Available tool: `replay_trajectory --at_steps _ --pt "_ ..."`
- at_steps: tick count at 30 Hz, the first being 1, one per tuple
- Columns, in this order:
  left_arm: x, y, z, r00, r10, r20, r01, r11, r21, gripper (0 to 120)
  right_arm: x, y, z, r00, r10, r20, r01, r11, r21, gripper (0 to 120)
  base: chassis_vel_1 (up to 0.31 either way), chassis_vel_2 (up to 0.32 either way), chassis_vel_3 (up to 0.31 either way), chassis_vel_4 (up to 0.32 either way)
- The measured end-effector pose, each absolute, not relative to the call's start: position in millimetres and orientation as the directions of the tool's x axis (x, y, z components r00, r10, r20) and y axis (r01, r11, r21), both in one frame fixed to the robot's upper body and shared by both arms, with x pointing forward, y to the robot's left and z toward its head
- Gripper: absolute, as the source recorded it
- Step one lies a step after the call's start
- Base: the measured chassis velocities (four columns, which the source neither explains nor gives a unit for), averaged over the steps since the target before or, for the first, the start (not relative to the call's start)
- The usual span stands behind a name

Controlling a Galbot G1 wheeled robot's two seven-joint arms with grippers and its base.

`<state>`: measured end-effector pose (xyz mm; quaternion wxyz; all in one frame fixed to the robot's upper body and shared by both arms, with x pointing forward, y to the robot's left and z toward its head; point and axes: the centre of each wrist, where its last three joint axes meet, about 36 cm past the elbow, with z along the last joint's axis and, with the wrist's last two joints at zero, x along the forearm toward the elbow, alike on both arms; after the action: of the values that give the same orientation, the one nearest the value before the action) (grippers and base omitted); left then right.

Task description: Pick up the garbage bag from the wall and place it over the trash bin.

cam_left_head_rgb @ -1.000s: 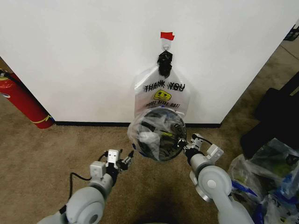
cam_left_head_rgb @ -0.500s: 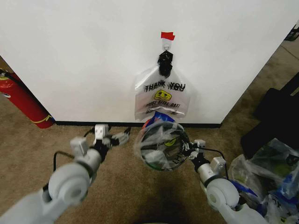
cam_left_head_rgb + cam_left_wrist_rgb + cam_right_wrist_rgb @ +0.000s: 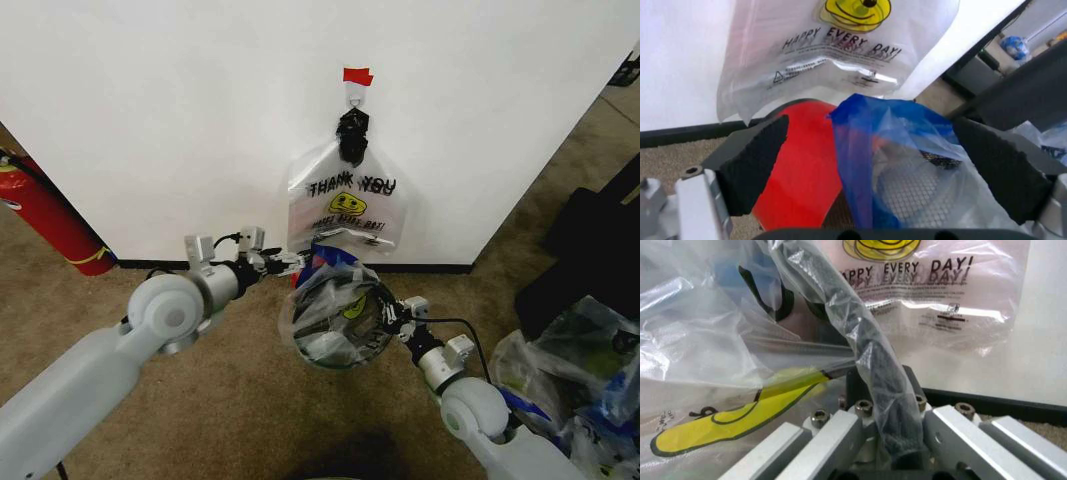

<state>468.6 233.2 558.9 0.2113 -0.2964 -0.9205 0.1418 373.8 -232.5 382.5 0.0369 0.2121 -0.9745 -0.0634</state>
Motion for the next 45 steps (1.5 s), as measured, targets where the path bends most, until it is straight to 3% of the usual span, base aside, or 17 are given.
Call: replay_trajectory --at_steps 8,15,21,23,28,32,45 --pt "475.4 219.3 540.0 -0.737 0.594 0.323 0.500 0.800 -0.332 88 376.4 -230.2 382.5 -0.913 -0.402 0.064 -0.386 0.906 0.175 0 0.000 0.000 0.000 0.000" --pt "485.7 216.2 533.5 -0.746 0.550 0.375 0.471 0.834 -0.287 64 377.6 -223.8 387.3 -0.915 -0.398 0.071 -0.376 0.902 0.213 0 0.000 0.000 0.000 0.000" --pt "491.4 212.3 528.4 -0.749 0.539 0.384 0.460 0.841 -0.284 36 379.6 -224.4 391.5 -0.917 -0.394 0.066 -0.373 0.904 0.209 0 0.000 0.000 0.000 0.000" --pt "492.4 212.3 528.0 -0.755 0.533 0.382 0.454 0.845 -0.284 35 379.5 -224.5 392.0 -0.917 -0.394 0.065 -0.373 0.904 0.208 0 0.000 0.000 0.000 0.000" --pt "499.7 214.0 525.2 -0.778 0.502 0.377 0.421 0.863 -0.281 11 376.9 -224.9 390.5 -0.916 -0.396 0.071 -0.374 0.904 0.207 0 0.000 0.000 0.000 0.000" --pt "505.5 215.5 519.6 -0.783 0.485 0.388 0.410 0.873 -0.264 0 375.5 -223.5 393.0 -0.913 -0.403 0.064 -0.382 0.900 0.210 0 0.000 0.000 0.000 0.000" --pt "516.6 215.3 511.4 -0.778 0.472 0.414 0.418 0.882 -0.219 1 369.5 -222.2 396.7 -0.905 -0.421 0.056 -0.401 0.891 0.215 0 0.000 0.000 0.000 0.000"
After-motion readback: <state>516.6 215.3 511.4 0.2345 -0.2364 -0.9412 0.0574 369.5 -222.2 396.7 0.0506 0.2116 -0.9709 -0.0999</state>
